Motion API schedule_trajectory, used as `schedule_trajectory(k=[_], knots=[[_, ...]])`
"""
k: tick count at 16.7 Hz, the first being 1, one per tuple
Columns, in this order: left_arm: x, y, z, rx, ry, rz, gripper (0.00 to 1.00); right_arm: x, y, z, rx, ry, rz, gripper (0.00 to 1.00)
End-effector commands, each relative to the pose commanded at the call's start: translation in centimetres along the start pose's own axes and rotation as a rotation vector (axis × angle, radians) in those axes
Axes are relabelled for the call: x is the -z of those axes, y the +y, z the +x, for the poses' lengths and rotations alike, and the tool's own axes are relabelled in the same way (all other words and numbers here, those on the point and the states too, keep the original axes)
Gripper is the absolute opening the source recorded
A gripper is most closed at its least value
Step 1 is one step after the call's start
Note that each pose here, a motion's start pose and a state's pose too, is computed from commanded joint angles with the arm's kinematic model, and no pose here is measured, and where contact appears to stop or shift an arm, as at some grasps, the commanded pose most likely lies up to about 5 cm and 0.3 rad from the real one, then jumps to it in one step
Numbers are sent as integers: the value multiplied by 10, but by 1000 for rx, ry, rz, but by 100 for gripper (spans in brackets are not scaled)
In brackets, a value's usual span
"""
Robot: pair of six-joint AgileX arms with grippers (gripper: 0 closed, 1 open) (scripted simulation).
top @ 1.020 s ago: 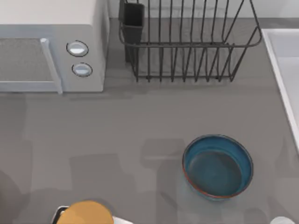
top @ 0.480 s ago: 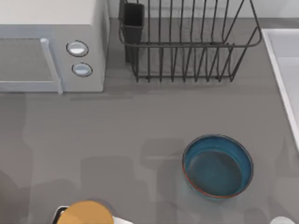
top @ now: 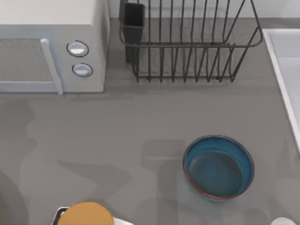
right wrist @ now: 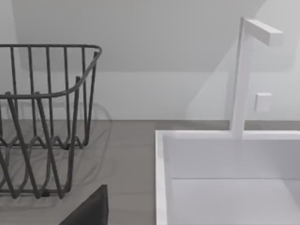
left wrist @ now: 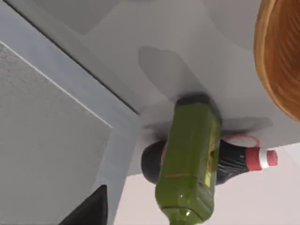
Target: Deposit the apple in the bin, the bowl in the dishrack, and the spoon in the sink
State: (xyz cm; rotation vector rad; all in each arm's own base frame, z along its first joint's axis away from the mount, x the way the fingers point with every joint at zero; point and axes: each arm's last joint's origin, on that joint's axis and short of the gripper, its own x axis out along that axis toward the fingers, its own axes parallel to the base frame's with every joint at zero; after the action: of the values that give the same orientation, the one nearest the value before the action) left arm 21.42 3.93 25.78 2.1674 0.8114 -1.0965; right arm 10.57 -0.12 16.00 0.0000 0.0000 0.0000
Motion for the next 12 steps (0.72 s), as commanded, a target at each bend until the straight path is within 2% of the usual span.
schedule_trajectory(k=[3,6,9,12], knots=[[-15,-12,-17,-199,77,-439,100,0,0,0,0,0,0,100],[-38,-28,-24,-413,57,-886,100,0,0,0,0,0,0,100],[-64,-43,-22,-615,-59,-1310,100,0,0,0,0,0,0,100],[-88,-55,-13,-789,-244,-1665,100,0,0,0,0,0,0,100]])
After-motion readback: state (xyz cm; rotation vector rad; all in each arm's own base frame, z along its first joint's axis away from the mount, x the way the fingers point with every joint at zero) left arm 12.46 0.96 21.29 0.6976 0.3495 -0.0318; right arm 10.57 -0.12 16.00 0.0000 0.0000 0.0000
